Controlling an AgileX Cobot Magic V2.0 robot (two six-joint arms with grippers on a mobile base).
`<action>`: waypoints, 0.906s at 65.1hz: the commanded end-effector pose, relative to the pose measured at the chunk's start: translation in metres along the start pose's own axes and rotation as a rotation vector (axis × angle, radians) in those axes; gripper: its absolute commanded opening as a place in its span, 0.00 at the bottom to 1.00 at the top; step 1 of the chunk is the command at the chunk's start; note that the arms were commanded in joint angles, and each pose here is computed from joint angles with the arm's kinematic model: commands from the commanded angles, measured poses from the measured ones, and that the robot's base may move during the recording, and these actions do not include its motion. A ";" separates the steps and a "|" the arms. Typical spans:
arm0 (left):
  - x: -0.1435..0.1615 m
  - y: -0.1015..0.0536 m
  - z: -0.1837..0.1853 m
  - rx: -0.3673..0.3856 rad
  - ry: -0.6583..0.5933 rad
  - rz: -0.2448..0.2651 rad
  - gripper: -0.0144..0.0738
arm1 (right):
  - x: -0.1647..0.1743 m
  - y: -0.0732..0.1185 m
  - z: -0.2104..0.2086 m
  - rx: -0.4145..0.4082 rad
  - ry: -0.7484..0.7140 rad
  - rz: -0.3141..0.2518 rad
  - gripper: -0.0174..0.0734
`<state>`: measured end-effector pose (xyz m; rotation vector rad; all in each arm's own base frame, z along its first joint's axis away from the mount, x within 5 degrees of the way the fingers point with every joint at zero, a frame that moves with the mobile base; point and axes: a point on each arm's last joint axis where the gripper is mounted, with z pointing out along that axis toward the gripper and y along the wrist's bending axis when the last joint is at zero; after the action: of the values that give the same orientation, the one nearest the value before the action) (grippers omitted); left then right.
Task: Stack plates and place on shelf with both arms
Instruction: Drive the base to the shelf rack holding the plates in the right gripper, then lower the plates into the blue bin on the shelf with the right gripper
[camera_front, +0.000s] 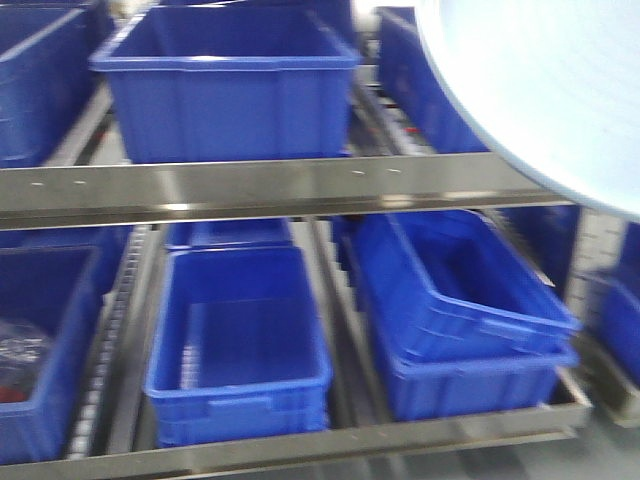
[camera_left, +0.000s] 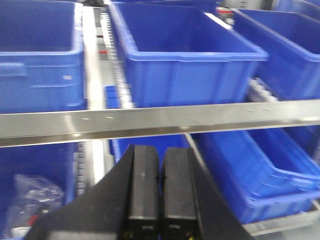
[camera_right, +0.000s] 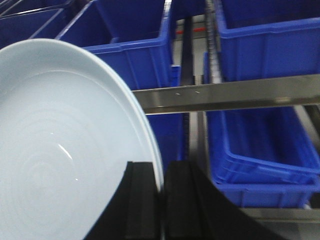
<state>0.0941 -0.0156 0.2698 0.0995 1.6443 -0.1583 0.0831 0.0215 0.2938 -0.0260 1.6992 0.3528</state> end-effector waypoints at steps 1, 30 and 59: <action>-0.018 0.002 0.000 -0.022 -0.101 -0.008 0.26 | -0.018 0.002 -0.003 -0.002 -0.128 0.001 0.25; -0.018 0.002 0.000 -0.022 -0.101 -0.008 0.26 | -0.018 0.002 -0.003 -0.002 -0.128 0.001 0.25; -0.018 0.002 0.000 -0.022 -0.101 -0.008 0.26 | -0.018 0.002 -0.003 -0.002 -0.128 0.001 0.25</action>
<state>0.0941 -0.0156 0.2698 0.0995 1.6443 -0.1583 0.0831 0.0215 0.2938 -0.0260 1.6992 0.3528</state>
